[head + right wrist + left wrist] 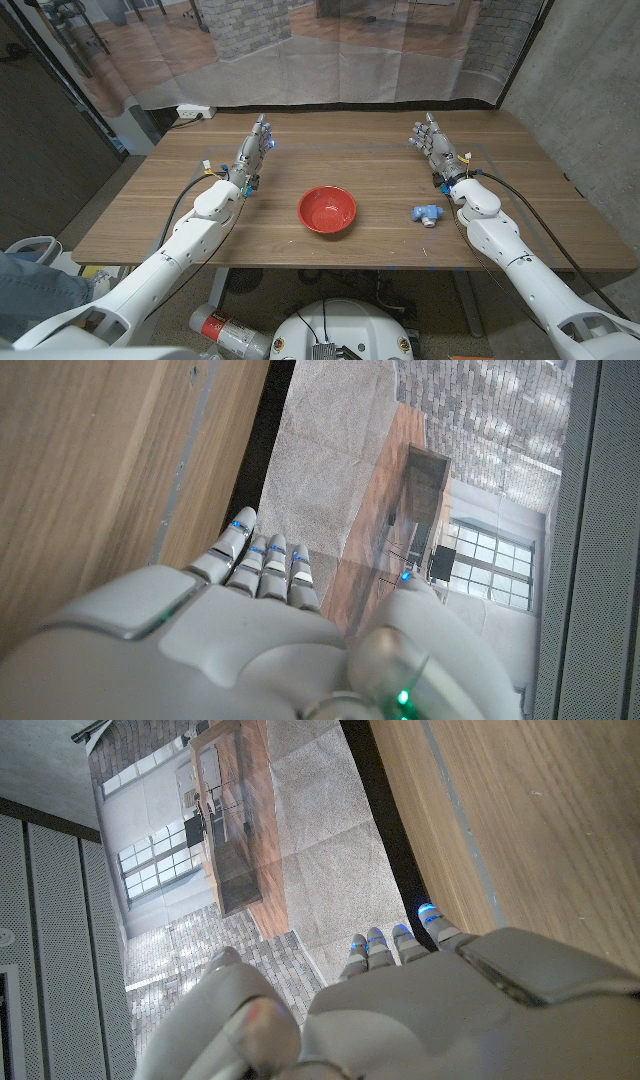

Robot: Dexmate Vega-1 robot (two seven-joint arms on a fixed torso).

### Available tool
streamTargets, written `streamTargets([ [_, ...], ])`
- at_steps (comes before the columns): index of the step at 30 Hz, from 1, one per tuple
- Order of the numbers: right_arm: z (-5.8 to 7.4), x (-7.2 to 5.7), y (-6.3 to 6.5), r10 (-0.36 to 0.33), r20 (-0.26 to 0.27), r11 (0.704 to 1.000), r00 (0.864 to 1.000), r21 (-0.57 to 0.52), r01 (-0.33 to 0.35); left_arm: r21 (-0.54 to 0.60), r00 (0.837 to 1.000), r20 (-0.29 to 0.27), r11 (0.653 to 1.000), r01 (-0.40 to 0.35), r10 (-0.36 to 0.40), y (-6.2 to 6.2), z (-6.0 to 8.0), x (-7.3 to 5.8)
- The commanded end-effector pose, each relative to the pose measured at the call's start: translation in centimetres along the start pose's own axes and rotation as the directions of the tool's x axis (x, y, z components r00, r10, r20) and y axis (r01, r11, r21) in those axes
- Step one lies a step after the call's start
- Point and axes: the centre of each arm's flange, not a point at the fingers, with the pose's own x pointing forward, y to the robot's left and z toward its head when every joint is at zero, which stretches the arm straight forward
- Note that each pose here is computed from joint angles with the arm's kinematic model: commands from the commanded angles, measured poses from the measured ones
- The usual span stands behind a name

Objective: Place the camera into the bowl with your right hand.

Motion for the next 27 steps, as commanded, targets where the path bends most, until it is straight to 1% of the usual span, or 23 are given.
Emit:
streamTargets([
  [1, 0.6, -1.0, -0.3, 0.004, 0.031, 1.0, 1.0, -0.01, -0.004, 0.013, 1.0, -0.003, 1.0, 0.0, 0.0, 0.2, 0.6, -0.2],
  [6, 0.7, -1.3, -0.3, 0.011, 0.043, 1.0, 0.999, -0.016, -0.011, 0.012, 1.0, -0.008, 1.0, 0.018, -0.017, 0.2, 0.6, -0.1],
  [11, 1.2, -1.8, -0.4, 0.016, 0.057, 0.999, 0.998, -0.03, -0.014, 0.021, 1.0, -0.007, 1.0, 0.015, -0.015, 0.1, 0.8, -0.1],
  [22, 1.6, -2.6, -0.6, 0.027, 0.062, 0.999, 0.998, -0.032, -0.025, 0.019, 1.0, 0.002, 1.0, 0.012, -0.012, 0.3, 0.9, -0.3],
  [27, 2.0, -3.1, -0.6, 0.027, 0.07, 0.999, 0.997, -0.042, -0.025, 0.014, 1.0, 0.005, 1.0, 0.02, -0.02, 0.3, 1.1, -0.2],
])
